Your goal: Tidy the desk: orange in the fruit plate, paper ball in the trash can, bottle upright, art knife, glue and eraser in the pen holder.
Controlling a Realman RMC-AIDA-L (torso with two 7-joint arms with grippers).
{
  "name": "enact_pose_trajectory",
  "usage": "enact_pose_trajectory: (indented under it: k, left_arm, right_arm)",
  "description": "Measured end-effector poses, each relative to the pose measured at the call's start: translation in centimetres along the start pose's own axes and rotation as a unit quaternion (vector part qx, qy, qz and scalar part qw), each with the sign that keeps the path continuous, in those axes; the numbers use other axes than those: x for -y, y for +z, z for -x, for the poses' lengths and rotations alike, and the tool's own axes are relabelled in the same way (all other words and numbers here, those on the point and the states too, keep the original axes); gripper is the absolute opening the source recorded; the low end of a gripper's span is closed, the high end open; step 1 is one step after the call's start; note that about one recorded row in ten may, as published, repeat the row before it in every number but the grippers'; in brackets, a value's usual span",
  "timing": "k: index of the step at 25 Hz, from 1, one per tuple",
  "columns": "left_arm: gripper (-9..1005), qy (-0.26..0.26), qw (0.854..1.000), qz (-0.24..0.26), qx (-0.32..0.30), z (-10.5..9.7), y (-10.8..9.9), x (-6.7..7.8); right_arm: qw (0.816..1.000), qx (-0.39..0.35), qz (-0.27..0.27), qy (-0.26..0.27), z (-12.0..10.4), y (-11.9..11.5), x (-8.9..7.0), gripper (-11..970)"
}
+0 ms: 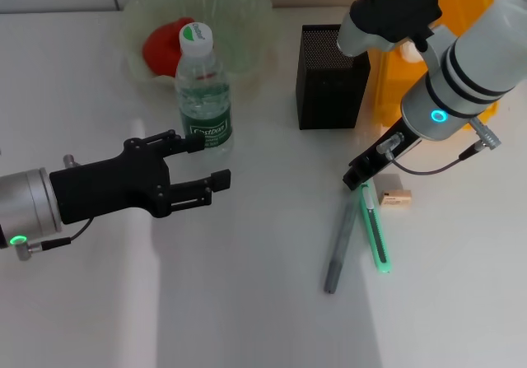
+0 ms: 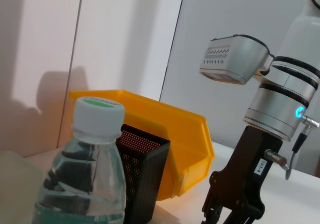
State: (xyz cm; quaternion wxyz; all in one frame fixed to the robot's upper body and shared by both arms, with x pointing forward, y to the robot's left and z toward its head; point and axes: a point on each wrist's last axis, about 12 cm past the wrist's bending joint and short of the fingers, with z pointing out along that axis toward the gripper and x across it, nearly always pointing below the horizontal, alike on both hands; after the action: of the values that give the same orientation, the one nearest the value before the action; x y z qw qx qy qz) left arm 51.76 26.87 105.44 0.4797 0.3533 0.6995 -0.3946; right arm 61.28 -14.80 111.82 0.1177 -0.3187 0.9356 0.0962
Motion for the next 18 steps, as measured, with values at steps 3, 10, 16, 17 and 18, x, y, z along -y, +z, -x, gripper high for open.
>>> enact_pose_trajectory:
  k: [3,10,16,17,18]
  left_arm:
    - [781,-0.001,1.0,0.002,-0.001,-0.06,0.0,-0.04]
    - [781,-0.002,1.0,0.002,-0.002,-0.23,0.21,0.12]
    - [781,-0.002,1.0,0.003,-0.002,-0.25,0.22,0.15]
    - [781,-0.002,1.0,0.003,-0.002,-0.24,0.22,0.15]
    - [781,-0.002,1.0,0.003,-0.002,-0.24,0.22,0.15]
  right_arm:
    - [1.0,0.0,0.002,-0.001,-0.05,0.11,-0.12,345]
    - [1.0,0.002,0.003,-0.001,-0.1,0.22,-0.15,317]
    - [1.0,0.003,0.002,0.0,-0.18,0.25,-0.09,294]
    - [1.0,0.004,0.002,0.0,-0.2,0.24,-0.08,290]
    - [1.0,0.006,0.002,0.001,-0.2,0.21,-0.06,286]
